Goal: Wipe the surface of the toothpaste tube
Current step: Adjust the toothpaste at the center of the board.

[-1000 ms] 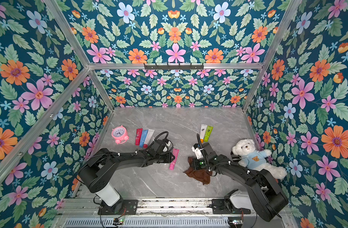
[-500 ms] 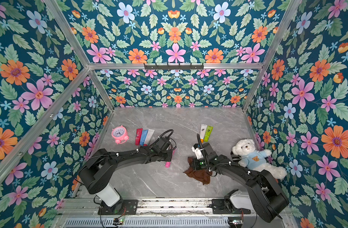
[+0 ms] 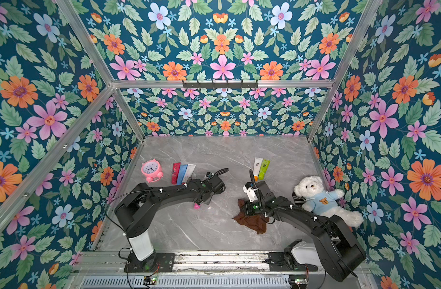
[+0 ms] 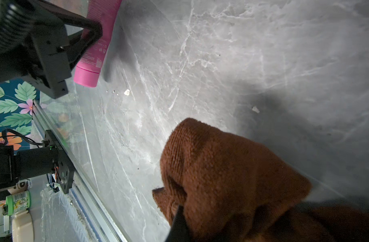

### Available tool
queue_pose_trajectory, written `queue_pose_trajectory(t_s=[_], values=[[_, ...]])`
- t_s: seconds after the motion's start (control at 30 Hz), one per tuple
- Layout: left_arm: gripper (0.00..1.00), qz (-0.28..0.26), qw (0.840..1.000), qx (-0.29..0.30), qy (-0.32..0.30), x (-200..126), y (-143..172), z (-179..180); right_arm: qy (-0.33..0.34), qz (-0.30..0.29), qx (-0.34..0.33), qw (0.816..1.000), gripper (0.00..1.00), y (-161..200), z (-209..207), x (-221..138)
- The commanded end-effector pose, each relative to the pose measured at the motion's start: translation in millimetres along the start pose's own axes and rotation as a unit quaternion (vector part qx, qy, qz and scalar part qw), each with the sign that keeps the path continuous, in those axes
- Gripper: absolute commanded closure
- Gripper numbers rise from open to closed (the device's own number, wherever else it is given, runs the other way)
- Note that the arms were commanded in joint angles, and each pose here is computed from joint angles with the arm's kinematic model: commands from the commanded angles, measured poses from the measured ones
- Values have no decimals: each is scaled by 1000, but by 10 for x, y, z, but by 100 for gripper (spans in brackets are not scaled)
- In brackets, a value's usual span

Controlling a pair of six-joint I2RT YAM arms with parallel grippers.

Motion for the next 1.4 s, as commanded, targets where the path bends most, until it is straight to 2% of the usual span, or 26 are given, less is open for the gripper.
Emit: queue_pose_trajectory(t_s=[0.0,0.1,0.17,0.3,0.43,0.57,0.67,0.77,0.93,1.1,1.2,1.37], values=[[91,1,1000,16,-11,8,49,-110,-1,-1,-10,1000,100,-16,8,6],[76,-2,1000,27,-5,-8,79,-265,0,-2,-9,1000,100,-18,4,6],[72,-8,999,32,2,-45,89,-354,0,-2,-10,1000,100,-23,4,7],[71,-23,999,30,33,-167,72,-514,-1,0,-10,1000,100,-25,6,16],[71,-37,995,9,93,-328,27,-673,-2,0,-10,1000,100,-27,8,17],[70,-62,989,-27,130,-538,-59,-592,-1,1,-10,1000,100,-24,4,22],[57,-81,984,-47,152,-705,-84,-448,-2,0,-11,1000,100,-34,6,25],[44,-82,976,-70,192,-798,27,-336,-1,4,-9,1000,100,-30,-2,38],[29,-73,962,-106,241,-685,336,-195,0,6,-9,1000,100,-33,-6,47],[27,-70,956,-119,260,-520,509,-112,1,6,-8,1000,100,-34,-6,46],[30,-61,954,-122,266,-400,566,-87,0,6,-9,1000,100,-40,-6,49],[46,-55,953,-110,277,-296,600,-155,1,6,-8,1000,100,-38,-8,49]])
Point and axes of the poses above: each gripper's point midway between its finger pads, its own x axis out along the fingers, its own z axis along the line the jaws close on, y = z × x, the point moved 2 cm from there along -x, back along the fingers, and after that the axes turned 9 degrees about -x, right-handed, at the moved point
